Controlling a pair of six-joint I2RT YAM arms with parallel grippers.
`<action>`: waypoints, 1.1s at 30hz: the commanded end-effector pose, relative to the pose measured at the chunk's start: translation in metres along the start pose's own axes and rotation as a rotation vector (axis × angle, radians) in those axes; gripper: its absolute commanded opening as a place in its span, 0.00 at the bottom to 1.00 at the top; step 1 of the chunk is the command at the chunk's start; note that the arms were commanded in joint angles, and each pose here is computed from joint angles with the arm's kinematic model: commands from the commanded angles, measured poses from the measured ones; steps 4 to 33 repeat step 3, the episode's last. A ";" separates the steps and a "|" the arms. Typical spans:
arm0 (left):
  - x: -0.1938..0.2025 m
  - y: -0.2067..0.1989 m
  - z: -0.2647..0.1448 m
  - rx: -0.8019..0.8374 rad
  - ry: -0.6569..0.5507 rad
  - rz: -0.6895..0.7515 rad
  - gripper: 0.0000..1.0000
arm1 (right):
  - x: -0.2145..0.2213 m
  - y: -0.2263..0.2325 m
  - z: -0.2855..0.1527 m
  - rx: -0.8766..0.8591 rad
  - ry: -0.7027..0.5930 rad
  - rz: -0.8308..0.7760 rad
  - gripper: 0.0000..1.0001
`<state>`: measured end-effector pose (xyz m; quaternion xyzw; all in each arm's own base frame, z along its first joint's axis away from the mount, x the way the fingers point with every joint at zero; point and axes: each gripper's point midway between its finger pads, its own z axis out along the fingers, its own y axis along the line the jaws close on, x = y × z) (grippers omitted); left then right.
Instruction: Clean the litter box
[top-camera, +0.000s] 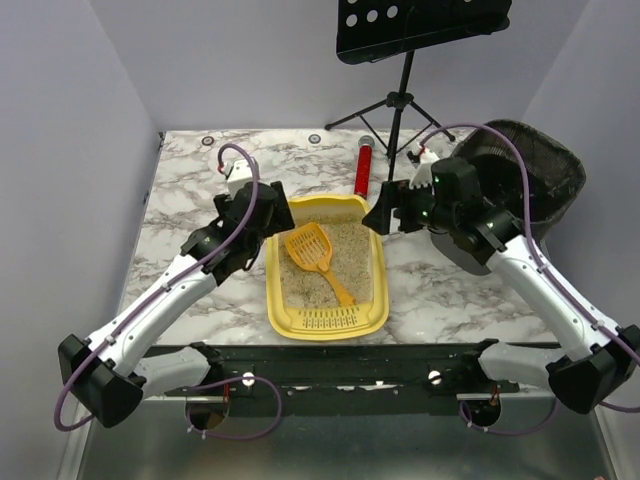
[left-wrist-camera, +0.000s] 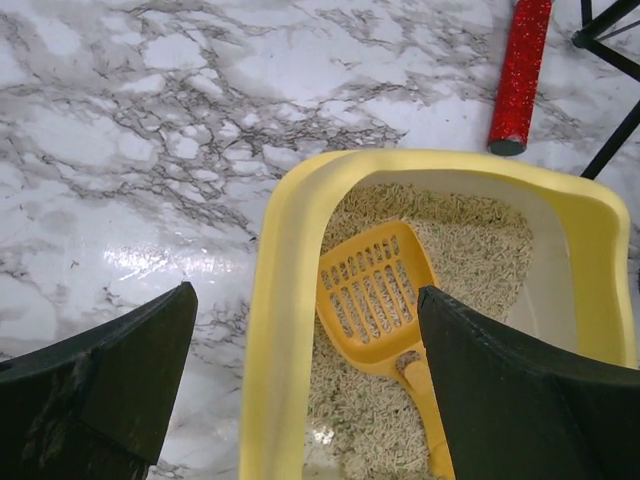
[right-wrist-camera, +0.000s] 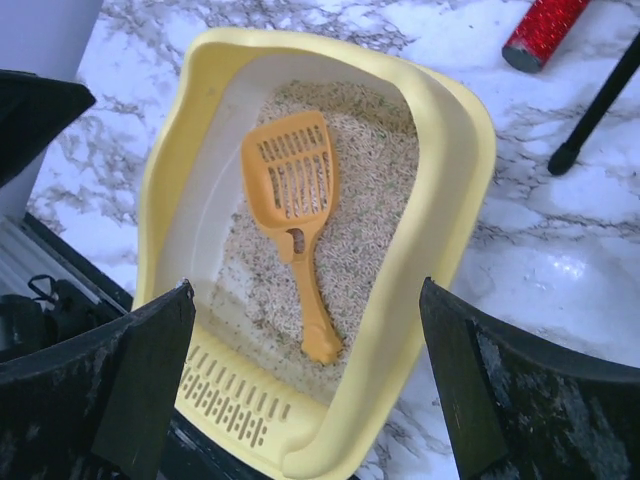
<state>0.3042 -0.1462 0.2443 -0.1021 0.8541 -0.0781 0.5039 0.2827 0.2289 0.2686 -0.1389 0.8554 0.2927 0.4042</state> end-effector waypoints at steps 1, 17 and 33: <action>0.012 0.020 -0.010 -0.041 0.020 -0.037 0.99 | 0.013 -0.018 -0.001 0.073 -0.028 0.031 1.00; 0.011 0.024 -0.013 -0.052 0.019 -0.050 0.99 | 0.018 -0.021 -0.004 0.087 -0.036 0.064 1.00; 0.011 0.024 -0.013 -0.052 0.019 -0.050 0.99 | 0.018 -0.021 -0.004 0.087 -0.036 0.064 1.00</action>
